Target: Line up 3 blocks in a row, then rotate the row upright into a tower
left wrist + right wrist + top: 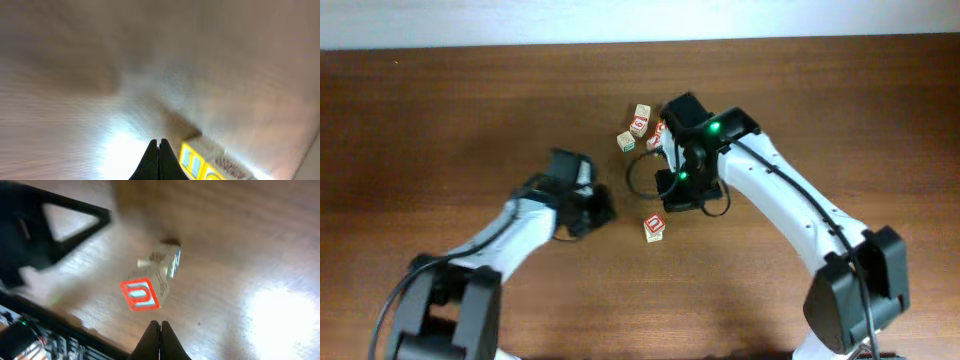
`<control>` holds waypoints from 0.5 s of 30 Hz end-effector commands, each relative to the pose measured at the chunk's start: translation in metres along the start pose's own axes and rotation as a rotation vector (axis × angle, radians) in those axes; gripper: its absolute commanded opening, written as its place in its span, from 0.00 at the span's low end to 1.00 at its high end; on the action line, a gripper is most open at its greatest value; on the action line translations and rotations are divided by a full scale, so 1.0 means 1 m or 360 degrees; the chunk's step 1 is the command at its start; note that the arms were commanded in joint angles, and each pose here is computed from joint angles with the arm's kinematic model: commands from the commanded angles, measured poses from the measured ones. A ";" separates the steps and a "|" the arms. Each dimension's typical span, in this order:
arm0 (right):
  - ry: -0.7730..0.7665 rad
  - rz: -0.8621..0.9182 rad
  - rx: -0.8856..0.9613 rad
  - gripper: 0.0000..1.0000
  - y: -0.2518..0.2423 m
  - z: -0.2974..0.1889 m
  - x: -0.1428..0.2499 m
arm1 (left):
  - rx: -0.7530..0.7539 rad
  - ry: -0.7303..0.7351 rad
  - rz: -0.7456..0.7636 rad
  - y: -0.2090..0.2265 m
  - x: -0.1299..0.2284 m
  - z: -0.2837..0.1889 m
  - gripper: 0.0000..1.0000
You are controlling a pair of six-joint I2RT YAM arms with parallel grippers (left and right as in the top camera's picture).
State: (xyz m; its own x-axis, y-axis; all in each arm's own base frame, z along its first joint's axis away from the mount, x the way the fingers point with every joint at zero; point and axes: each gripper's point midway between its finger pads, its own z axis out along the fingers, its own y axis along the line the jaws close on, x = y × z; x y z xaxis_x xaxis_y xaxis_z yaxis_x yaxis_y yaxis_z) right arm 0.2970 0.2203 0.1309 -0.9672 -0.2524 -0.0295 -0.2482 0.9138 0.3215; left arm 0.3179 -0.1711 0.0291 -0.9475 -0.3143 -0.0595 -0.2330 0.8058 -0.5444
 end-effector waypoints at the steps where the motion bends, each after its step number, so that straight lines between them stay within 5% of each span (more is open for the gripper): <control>1: -0.0397 0.0035 0.0114 0.20 -0.019 -0.111 -0.011 | 0.0030 -0.0300 0.0093 0.011 -0.050 -0.079 0.04; 3: -0.0621 0.0071 0.0201 0.48 -0.033 -0.180 0.012 | 0.0057 -0.0620 0.0280 0.005 -0.066 -0.160 0.45; 5: -0.0807 0.0094 0.0260 0.93 -0.038 -0.225 0.048 | -0.0044 -0.0908 0.0327 0.011 -0.073 -0.211 0.72; 6: -0.0920 0.0101 0.0285 0.99 -0.039 -0.249 0.079 | -0.0157 -0.0980 0.0293 0.021 -0.067 -0.226 0.99; 10: -0.1284 0.0024 0.0231 0.99 -0.026 -0.298 0.161 | -0.0205 -0.0986 0.0273 0.027 -0.064 -0.229 0.99; 15: -0.1390 0.0025 0.0305 0.99 -0.034 -0.308 0.173 | -0.0205 -0.0986 0.0273 0.027 -0.064 -0.229 0.99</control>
State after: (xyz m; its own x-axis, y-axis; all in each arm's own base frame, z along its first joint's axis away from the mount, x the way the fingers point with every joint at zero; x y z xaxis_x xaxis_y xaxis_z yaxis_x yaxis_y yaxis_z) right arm 0.1491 0.0584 0.4045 -0.6719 0.0216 -0.7403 -0.2027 0.9561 0.2119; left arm 0.3216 -0.0180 0.2031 -0.6951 -0.3872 -0.6057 -0.1580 0.9042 -0.3968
